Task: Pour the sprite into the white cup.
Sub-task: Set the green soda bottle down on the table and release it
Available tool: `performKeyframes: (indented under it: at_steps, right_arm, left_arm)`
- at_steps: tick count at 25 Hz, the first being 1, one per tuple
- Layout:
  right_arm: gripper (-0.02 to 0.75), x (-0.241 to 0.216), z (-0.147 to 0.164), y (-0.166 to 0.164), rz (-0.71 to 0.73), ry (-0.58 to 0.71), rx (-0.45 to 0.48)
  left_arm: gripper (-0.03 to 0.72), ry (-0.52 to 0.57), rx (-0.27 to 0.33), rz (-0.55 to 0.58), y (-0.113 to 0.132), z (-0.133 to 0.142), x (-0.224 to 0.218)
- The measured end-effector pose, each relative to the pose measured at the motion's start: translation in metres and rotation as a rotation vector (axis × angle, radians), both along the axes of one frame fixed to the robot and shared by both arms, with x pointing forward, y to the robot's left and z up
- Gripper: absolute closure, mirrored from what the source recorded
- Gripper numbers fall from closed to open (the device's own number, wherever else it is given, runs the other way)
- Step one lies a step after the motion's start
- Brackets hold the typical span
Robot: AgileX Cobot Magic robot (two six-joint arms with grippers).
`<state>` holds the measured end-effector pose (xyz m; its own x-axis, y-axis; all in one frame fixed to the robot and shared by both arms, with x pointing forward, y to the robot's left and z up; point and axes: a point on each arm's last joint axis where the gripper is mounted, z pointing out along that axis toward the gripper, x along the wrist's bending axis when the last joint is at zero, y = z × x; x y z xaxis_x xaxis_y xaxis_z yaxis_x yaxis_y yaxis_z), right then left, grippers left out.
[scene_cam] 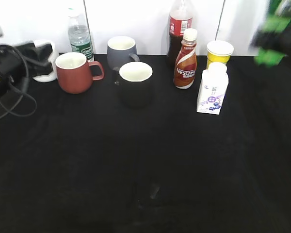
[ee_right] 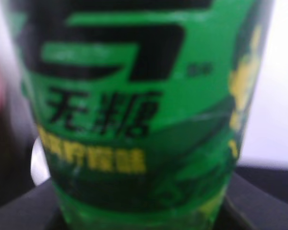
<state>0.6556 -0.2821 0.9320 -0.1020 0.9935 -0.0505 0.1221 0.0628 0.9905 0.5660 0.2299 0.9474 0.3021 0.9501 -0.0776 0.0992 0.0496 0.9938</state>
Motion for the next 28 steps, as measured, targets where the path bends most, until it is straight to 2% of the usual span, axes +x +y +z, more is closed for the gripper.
performKeyframes:
  at_steps: [2,5,9,12,15,17,21,28]
  right_arm:
    - [0.354,0.002,-0.037,0.004,0.049,0.022,-0.018]
    - [0.354,0.002,-0.073,0.009,0.110,0.028,-0.030]
    - [0.354,0.012,-0.094,0.012,0.136,0.031,-0.035]
    - [0.348,0.016,-0.096,0.012,0.138,0.018,-0.028]
    - [0.213,0.016,-0.096,0.012,0.134,0.022,0.001]
    - [0.164,0.011,-0.097,0.012,0.133,0.028,0.008]
    - [0.150,-0.007,-0.082,0.011,0.129,0.058,0.006]
    - [0.150,-0.022,-0.062,0.006,0.067,0.138,0.010]
  left_arm:
    - [0.323,0.051,0.034,-0.022,-0.002,-0.005,-0.001]
    - [0.323,0.074,0.045,-0.028,-0.003,-0.007,-0.002]
    - [0.323,0.088,0.057,-0.038,-0.003,-0.008,-0.003]
    - [0.323,0.089,0.059,-0.041,-0.004,-0.009,-0.003]
    - [0.323,0.090,0.059,-0.041,-0.004,-0.009,-0.003]
    - [0.323,0.091,0.060,-0.041,-0.004,-0.009,-0.003]
    - [0.323,0.114,0.069,-0.039,-0.003,-0.011,-0.003]
    - [0.322,0.208,0.123,-0.055,-0.003,-0.019,-0.006]
